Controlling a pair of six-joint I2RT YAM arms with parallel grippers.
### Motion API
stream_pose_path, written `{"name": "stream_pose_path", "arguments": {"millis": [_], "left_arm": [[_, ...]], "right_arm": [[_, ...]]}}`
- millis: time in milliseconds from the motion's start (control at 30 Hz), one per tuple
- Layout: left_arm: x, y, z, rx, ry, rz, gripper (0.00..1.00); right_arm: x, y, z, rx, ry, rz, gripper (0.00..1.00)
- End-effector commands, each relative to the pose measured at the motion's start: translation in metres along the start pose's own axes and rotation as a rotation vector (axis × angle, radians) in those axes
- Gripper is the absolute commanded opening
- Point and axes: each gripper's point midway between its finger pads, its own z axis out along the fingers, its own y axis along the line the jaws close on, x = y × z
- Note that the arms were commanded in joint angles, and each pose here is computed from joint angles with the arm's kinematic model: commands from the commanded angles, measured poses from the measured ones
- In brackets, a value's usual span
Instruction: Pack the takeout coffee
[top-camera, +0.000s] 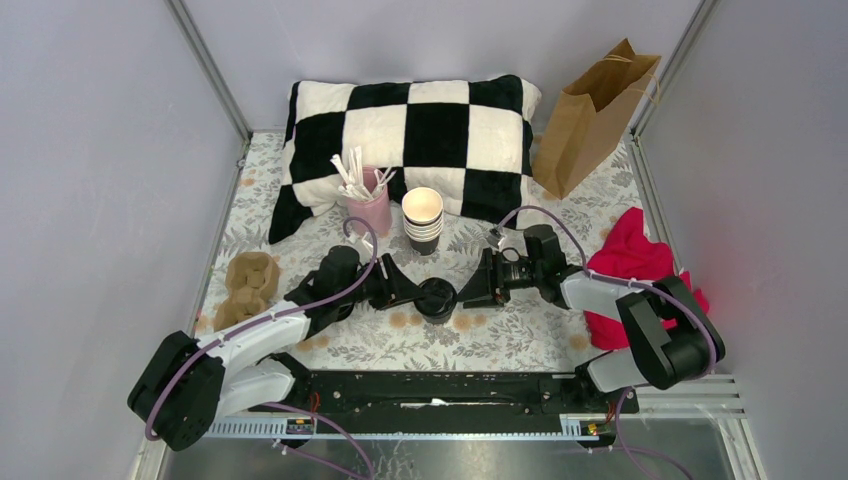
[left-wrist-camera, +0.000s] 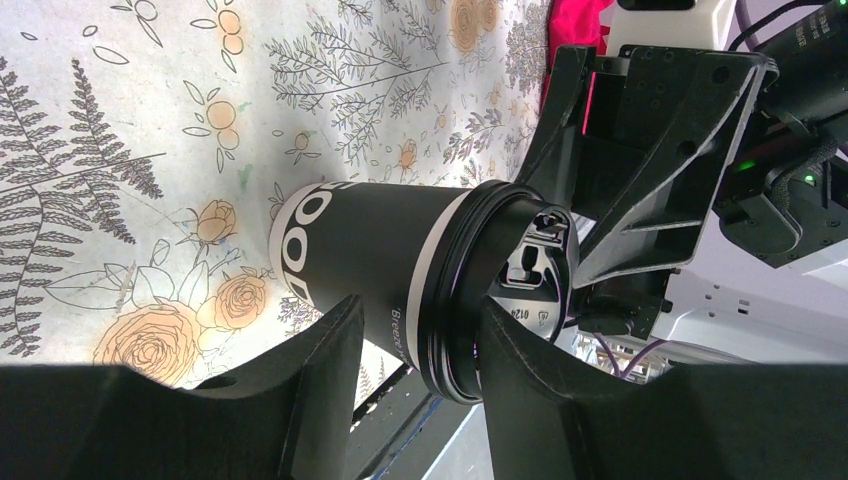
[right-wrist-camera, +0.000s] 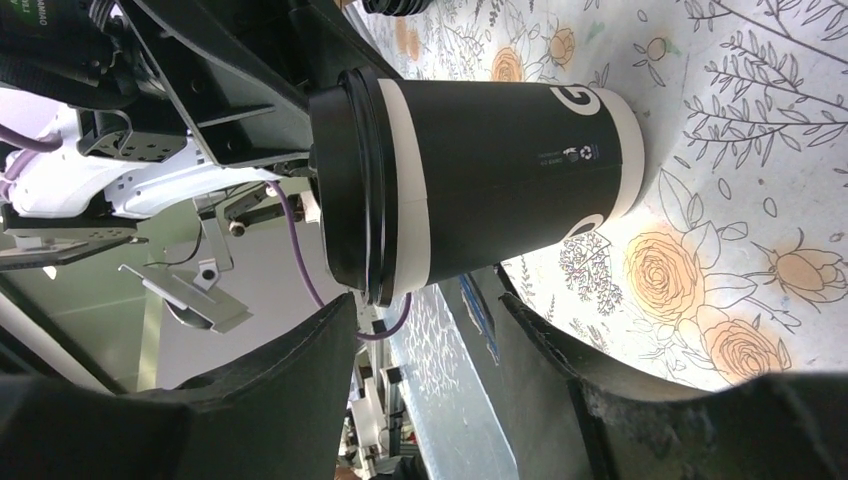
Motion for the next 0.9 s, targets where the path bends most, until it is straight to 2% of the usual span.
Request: {"name": "stream_pose_path", "arguments": {"millis": [0, 233, 467, 600, 867], "left_arm": [[-0.003, -0.007, -0.001, 0.005, 0.000, 0.019, 0.48], [-0.003, -0.006, -0.001, -0.002, -0.003, 0.018, 0.48], [-0.001, -0.005, -0.004, 0.005, -0.010, 0.017, 0.48], [0.000, -0.011, -0.008, 0.030, -0.012, 0.020, 0.48], [-0.003, -0.029, -0.015, 0.099, -0.029, 0.015, 0.55]], "right_arm": [[-0.009, 0.009, 0.002, 0.006, -0.011, -0.068, 0.58], [-0.006, 0.001, 0.016, 0.030, 0.011, -0.070, 0.56], [0.001, -0.055, 0.018, 0.181, -0.013, -0.039, 0.40], [0.010, -0.076, 0.023, 0.189, -0.002, 0.011, 0.37], [-0.006, -0.049, 0.020, 0.173, -0.022, -0.053, 0.38]]}}
